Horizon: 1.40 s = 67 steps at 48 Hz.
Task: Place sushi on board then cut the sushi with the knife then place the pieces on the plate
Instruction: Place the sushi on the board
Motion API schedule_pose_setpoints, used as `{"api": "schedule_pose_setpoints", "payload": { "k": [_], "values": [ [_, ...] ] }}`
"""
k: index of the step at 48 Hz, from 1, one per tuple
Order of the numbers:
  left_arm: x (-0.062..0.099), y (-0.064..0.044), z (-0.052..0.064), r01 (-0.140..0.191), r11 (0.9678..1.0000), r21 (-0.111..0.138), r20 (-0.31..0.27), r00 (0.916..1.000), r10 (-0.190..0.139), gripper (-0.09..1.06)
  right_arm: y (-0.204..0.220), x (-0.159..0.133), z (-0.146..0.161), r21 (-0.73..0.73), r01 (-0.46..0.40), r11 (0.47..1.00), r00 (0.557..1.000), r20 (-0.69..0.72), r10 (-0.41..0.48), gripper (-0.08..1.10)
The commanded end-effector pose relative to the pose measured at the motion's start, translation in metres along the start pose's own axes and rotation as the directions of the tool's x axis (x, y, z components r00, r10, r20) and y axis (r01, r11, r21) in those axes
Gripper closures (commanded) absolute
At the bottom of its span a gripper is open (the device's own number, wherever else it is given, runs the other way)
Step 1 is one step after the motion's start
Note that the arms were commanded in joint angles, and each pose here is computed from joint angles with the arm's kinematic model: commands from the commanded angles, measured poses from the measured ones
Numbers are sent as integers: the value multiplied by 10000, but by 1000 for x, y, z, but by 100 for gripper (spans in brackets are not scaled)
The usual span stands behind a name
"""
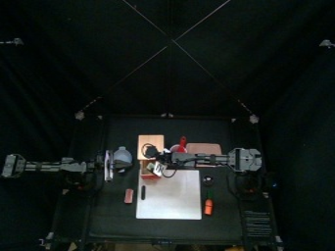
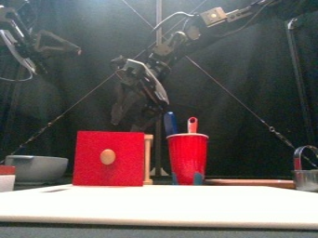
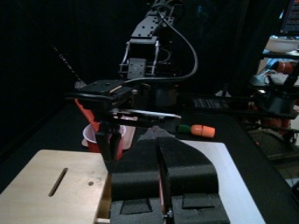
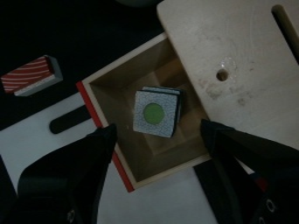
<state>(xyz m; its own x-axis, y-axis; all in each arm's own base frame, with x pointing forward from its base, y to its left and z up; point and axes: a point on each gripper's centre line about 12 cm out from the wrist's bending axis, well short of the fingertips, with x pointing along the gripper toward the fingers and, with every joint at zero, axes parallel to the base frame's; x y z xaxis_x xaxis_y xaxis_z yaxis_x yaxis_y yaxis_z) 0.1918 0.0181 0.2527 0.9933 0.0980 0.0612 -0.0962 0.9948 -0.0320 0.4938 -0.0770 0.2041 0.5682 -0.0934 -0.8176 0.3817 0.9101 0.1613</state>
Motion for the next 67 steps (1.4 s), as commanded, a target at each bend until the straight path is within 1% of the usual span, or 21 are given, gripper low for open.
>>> {"api": "schedule_pose_setpoints", "payload": {
  "k": [1,10,29,41,52,61,67],
  "values": [
    [2,0,6,-2,10000,0,215,9998,2,89,5,-12,14,-57,205,9998,9993,298,-203,-1],
    [2,0,6,-2,10000,0,199,9998,2,89,7,-10,16,602,369,9975,9992,140,-378,-1],
    [1,0,4,11,10000,0,153,9999,-11,89,17,1,18,752,684,9948,9976,51,-689,-1],
    [1,0,5,12,10000,0,199,9998,-12,89,13,5,19,923,1135,9892,9935,3,-1140,-1],
    [1,0,5,12,10000,0,199,9998,-12,89,9,8,19,1448,1332,9805,9908,27,-1350,-1],
    [1,0,4,11,10000,0,184,9998,-11,89,9,9,19,1388,1442,9798,9892,42,-1462,0],
    [1,0,3,10,10000,0,153,9999,-10,89,8,14,16,1381,1472,9794,9890,-50,-1480,2]
  ]
}}
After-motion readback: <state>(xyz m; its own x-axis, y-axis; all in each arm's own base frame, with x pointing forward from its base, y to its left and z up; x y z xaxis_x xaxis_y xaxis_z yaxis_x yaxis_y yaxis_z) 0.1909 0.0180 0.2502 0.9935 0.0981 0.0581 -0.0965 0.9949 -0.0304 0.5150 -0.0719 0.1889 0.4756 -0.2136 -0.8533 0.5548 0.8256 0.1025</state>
